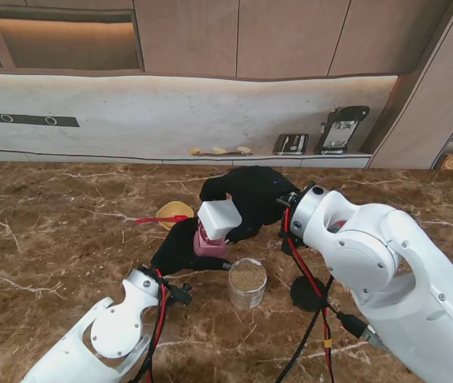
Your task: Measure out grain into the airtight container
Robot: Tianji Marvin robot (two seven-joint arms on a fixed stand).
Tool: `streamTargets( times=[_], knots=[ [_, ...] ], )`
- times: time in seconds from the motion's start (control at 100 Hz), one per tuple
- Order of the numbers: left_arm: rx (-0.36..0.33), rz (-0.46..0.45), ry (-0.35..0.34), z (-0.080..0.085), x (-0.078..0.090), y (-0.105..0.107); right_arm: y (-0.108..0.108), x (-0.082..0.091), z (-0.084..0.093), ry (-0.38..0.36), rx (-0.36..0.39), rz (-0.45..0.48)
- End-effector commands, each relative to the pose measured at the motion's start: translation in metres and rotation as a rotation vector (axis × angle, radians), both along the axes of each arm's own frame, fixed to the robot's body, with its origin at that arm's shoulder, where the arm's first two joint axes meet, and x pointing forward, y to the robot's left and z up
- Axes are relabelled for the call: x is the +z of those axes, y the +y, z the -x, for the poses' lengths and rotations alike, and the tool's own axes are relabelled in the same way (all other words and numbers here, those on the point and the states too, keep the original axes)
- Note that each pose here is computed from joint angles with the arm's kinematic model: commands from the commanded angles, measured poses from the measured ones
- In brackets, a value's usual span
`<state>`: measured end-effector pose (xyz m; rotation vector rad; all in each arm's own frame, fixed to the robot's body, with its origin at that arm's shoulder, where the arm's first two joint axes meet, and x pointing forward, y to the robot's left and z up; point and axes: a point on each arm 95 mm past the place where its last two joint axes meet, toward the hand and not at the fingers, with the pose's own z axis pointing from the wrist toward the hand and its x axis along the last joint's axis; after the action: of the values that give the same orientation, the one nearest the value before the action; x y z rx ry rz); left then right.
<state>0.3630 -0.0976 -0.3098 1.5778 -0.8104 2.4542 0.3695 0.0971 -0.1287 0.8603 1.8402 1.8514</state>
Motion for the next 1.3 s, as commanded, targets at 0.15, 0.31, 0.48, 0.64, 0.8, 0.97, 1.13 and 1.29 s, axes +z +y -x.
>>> streamTargets(
  times=[0.15,0.31,0.48,0.64,0.8,0.97,1.13,1.29],
  knots=[
    [0.009,0.044,0.018,0.001,0.000,-0.004,0.004,-0.006,0.004,-0.031,0.025,0.021],
    [0.012,0.063,0.026,0.002,0.000,-0.004,0.006,-0.008,0.008,-0.046,0.037,0.031],
    [0.008,0.064,0.025,0.001,-0.001,-0.004,0.009,-0.009,0.010,-0.072,0.037,0.048],
    [0.011,0.071,0.025,0.002,-0.001,-0.005,0.012,-0.012,0.008,-0.076,0.028,0.059],
    [0.012,0.072,0.023,0.002,0.000,-0.005,0.013,-0.016,0.006,-0.065,0.018,0.059],
    [0.013,0.076,0.020,0.001,0.000,-0.005,0.015,-0.018,0.006,-0.072,0.003,0.065],
    [0.013,0.077,0.020,0.002,0.000,-0.005,0.016,-0.019,0.007,-0.076,-0.018,0.063],
    [0.015,0.080,0.017,0.002,0.000,-0.005,0.017,-0.022,0.007,-0.081,-0.047,0.043]
  ],
)
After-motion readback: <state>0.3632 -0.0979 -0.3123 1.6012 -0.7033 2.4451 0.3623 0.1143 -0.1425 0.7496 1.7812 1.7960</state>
